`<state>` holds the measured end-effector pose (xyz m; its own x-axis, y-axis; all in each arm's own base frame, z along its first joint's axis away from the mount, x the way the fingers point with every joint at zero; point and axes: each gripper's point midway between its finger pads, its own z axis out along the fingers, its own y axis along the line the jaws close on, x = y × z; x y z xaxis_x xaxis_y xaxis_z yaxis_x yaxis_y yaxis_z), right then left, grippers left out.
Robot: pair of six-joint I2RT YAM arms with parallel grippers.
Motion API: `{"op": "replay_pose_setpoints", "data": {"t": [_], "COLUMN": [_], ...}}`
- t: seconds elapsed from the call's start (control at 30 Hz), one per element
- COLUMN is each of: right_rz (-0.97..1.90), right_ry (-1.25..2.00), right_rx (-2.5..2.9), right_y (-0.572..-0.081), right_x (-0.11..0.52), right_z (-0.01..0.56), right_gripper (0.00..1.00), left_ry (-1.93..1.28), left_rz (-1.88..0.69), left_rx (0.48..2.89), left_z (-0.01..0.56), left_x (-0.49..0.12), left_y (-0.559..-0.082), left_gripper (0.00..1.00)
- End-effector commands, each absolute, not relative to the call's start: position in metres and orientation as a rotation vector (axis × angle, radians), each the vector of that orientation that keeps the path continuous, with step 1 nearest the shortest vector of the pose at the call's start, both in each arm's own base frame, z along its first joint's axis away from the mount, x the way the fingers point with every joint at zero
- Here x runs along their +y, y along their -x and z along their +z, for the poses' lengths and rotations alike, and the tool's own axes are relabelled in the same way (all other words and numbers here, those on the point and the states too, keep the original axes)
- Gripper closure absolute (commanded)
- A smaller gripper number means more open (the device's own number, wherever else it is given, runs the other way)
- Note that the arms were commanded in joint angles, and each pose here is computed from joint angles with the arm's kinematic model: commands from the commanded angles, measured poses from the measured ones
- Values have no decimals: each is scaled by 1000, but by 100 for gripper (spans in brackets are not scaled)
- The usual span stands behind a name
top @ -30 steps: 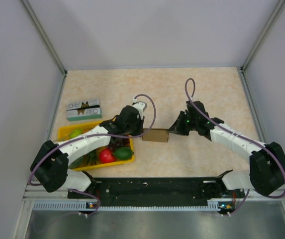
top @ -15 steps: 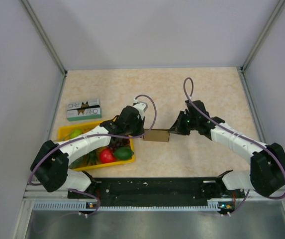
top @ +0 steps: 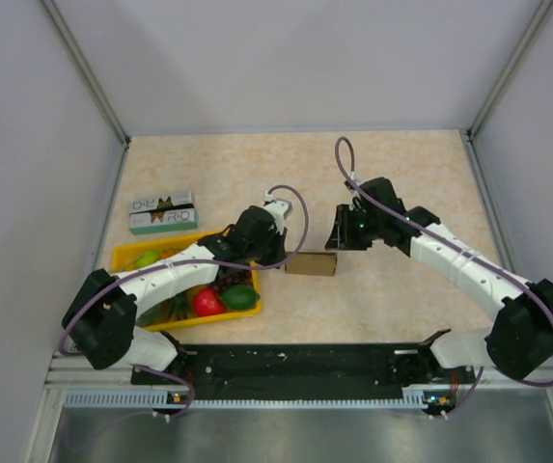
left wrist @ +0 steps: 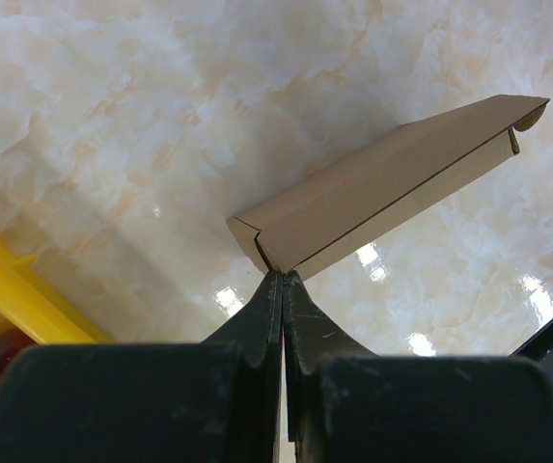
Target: Fold the paper box
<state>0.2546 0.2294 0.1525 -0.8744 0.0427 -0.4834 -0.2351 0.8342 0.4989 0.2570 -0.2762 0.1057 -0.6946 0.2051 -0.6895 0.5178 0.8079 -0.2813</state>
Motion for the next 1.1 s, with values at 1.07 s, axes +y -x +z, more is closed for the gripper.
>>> {"op": "replay_pose_setpoints", "data": {"t": [1.07], "right_rz": [389], "right_ry": [290], "right_rx": [2568], "right_y": [-263], "right_x": [218], "right_z": [113], "right_gripper": [77], "left_ry": [-563], "left_rz": [-623], "left_rx": [2369], "left_z": [95], "left_x": [-279], "left_y": [-248], "left_gripper": [100]}}
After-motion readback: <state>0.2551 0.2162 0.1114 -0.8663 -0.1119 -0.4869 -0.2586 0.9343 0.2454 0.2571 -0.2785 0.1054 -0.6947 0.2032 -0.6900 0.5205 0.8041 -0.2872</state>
